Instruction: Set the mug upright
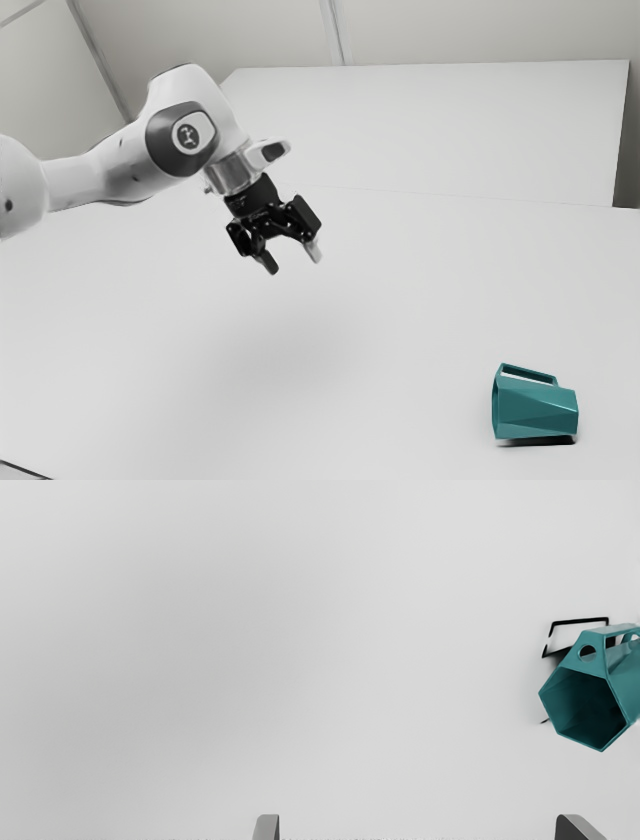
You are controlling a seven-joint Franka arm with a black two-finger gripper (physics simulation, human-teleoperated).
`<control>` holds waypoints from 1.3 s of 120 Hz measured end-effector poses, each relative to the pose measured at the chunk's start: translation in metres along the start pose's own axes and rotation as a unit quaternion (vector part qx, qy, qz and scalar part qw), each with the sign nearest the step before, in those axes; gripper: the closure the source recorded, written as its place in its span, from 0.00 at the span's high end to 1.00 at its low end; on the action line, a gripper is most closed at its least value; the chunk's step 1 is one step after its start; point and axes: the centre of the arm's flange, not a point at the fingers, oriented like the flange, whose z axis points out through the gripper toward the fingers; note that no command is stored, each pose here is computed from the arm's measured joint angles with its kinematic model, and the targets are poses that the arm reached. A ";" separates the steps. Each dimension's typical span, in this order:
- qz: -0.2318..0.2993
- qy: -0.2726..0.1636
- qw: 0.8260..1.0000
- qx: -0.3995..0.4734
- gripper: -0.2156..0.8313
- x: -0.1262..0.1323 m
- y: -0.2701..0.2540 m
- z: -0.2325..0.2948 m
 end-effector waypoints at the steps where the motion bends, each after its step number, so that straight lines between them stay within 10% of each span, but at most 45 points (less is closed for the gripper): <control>1: -0.002 -0.002 1.000 -0.003 0.79 0.000 0.001 0.004; 85: -0.134 -0.120 0.970 -0.165 0.79 -0.019 0.127 0.211; 156: -0.177 -0.127 0.955 -0.201 0.79 0.002 0.153 0.258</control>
